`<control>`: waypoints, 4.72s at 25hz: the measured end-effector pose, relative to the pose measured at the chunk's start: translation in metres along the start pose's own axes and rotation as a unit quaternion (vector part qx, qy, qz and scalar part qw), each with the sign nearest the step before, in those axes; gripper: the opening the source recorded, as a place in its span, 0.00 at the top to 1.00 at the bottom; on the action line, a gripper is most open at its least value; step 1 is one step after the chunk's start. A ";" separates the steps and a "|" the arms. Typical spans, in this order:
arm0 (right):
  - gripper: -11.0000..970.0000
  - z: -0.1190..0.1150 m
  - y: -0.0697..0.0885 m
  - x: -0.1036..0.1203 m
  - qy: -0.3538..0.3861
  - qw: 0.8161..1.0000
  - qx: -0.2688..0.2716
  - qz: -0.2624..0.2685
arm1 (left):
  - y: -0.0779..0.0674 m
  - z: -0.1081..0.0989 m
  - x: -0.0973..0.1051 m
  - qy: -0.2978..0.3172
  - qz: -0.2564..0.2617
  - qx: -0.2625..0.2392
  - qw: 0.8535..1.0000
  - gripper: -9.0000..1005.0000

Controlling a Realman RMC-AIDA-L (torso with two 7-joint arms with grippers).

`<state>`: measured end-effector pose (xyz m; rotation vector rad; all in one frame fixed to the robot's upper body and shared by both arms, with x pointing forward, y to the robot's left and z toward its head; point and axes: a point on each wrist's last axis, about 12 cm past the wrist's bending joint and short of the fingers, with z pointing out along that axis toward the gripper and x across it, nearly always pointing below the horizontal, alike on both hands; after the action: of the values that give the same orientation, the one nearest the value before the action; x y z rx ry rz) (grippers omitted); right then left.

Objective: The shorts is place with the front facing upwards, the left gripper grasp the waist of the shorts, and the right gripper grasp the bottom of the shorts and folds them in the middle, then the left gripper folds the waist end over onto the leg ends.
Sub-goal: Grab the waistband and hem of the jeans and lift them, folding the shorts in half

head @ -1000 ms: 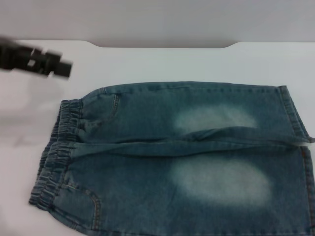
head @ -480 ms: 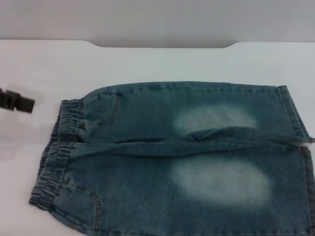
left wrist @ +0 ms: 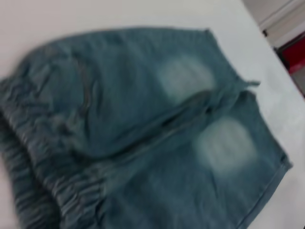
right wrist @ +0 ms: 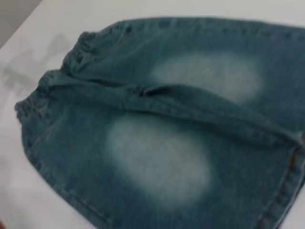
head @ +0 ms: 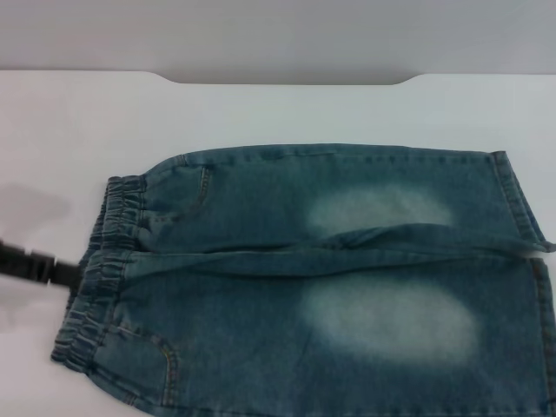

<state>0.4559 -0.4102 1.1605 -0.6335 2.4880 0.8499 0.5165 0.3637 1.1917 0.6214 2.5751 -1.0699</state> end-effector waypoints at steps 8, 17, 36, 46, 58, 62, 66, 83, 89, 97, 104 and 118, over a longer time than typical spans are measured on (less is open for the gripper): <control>0.57 0.018 -0.010 0.007 0.014 1.000 -0.009 0.011 | 0.013 0.011 0.022 0.019 -0.022 -0.018 0.999 0.19; 0.57 0.031 -0.012 0.010 0.009 1.000 -0.026 0.013 | 0.029 0.024 0.031 -0.003 -0.042 -0.042 0.998 0.19; 0.57 0.039 -0.010 0.006 0.001 0.999 -0.029 0.013 | 0.046 0.037 0.046 0.018 -0.059 -0.055 0.997 0.19; 0.57 0.043 -0.009 0.004 0.001 0.999 -0.032 0.009 | 0.049 0.050 0.049 0.030 -0.057 -0.058 0.996 0.19; 0.57 0.044 -0.008 -0.004 0.003 0.999 -0.036 0.001 | 0.048 0.061 0.045 0.039 -0.051 -0.054 0.997 0.19; 0.57 0.044 -0.008 -0.004 0.003 0.999 -0.035 0.000 | 0.047 0.065 0.043 0.044 -0.047 -0.052 0.997 0.19; 0.57 0.044 -0.009 -0.004 0.003 0.999 -0.034 0.001 | 0.046 0.067 0.041 0.045 -0.044 -0.050 0.997 0.19; 0.57 0.042 -0.011 -0.004 -0.002 1.000 -0.031 0.002 | 0.046 0.066 0.037 0.062 -0.044 -0.061 0.995 0.33; 0.57 0.041 -0.012 -0.005 -0.003 1.000 -0.030 0.001 | 0.046 0.068 0.036 0.075 -0.043 -0.066 0.994 0.64; 0.57 0.041 -0.013 -0.005 -0.005 1.000 -0.024 0.000 | 0.045 0.070 0.035 0.078 -0.038 -0.061 0.994 0.78; 0.57 0.041 -0.013 -0.005 -0.004 1.000 -0.024 0.000 | 0.044 0.070 0.035 0.080 -0.037 -0.060 0.994 0.81; 0.57 0.040 -0.013 -0.003 -0.005 1.000 -0.023 0.005 | 0.042 0.074 0.035 0.091 -0.029 -0.055 0.994 0.96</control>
<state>0.4755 -0.3925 1.1270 -0.6315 2.4714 0.9134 0.5134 0.3463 1.1012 0.6472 2.8028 -0.9199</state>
